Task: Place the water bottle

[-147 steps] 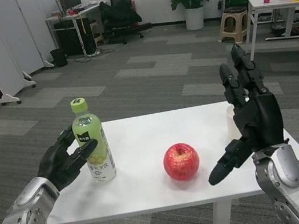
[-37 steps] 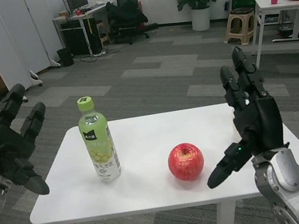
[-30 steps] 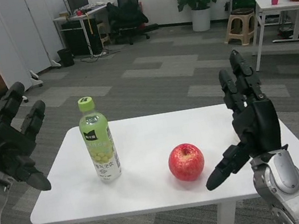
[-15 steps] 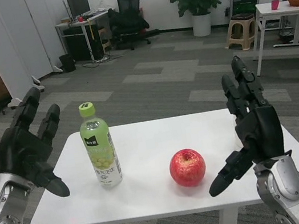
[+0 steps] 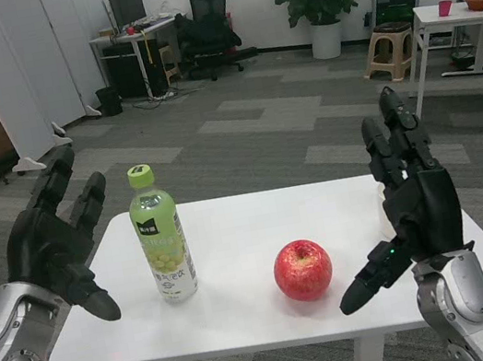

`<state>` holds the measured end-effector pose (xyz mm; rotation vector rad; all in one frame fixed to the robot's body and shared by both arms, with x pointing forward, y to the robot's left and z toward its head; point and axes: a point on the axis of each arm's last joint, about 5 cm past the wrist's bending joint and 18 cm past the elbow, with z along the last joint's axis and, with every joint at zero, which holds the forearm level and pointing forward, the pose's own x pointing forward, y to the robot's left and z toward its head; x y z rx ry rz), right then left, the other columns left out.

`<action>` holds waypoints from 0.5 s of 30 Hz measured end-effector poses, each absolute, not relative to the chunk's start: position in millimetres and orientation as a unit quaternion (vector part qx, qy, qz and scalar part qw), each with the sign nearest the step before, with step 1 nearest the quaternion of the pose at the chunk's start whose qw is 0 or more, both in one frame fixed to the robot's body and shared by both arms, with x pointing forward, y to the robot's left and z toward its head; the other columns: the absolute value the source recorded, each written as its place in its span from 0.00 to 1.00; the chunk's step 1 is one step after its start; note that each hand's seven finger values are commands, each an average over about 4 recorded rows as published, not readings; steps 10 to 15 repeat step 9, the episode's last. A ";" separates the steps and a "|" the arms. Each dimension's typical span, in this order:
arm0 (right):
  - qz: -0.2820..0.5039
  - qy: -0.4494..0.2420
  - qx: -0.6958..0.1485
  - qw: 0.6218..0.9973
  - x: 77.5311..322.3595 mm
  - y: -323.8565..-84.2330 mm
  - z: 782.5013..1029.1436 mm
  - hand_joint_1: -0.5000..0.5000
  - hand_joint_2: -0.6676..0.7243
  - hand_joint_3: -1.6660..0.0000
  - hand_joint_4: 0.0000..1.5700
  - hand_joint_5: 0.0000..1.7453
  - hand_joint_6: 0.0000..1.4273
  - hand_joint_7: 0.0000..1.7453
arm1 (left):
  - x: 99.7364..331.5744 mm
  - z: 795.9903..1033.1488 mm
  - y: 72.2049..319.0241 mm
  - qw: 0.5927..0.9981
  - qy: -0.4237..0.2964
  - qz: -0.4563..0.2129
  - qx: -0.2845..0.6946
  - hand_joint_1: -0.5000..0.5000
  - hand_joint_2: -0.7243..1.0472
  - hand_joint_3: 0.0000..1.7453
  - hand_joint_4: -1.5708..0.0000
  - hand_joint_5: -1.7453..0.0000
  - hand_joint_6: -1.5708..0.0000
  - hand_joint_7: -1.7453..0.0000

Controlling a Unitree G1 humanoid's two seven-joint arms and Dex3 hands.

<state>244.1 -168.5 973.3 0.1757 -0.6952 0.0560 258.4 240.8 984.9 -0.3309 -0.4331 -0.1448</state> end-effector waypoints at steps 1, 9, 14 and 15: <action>0.027 -0.340 0.086 0.936 244.1 -168.7 973.4 0.04 0.82 1.00 0.00 0.00 0.00 0.00 | 258.5 984.8 240.5 0.961 -0.213 -0.072 -0.163 0.02 0.06 0.05 1.00 1.00 1.00 1.00; 0.027 -0.342 0.085 0.935 243.8 -169.2 973.7 0.04 0.82 1.00 0.00 0.00 0.00 0.00 | 258.7 984.6 239.7 0.961 -0.212 -0.074 -0.163 0.02 0.07 0.05 1.00 1.00 1.00 1.00; 0.027 -0.342 0.085 0.935 243.8 -169.2 973.7 0.04 0.82 1.00 0.00 0.00 0.00 0.00 | 258.7 984.6 239.7 0.961 -0.212 -0.074 -0.163 0.02 0.07 0.05 1.00 1.00 1.00 1.00; 0.027 -0.342 0.085 0.935 243.8 -169.2 973.7 0.04 0.82 1.00 0.00 0.00 0.00 0.00 | 258.7 984.6 239.7 0.961 -0.212 -0.074 -0.163 0.02 0.07 0.05 1.00 1.00 1.00 1.00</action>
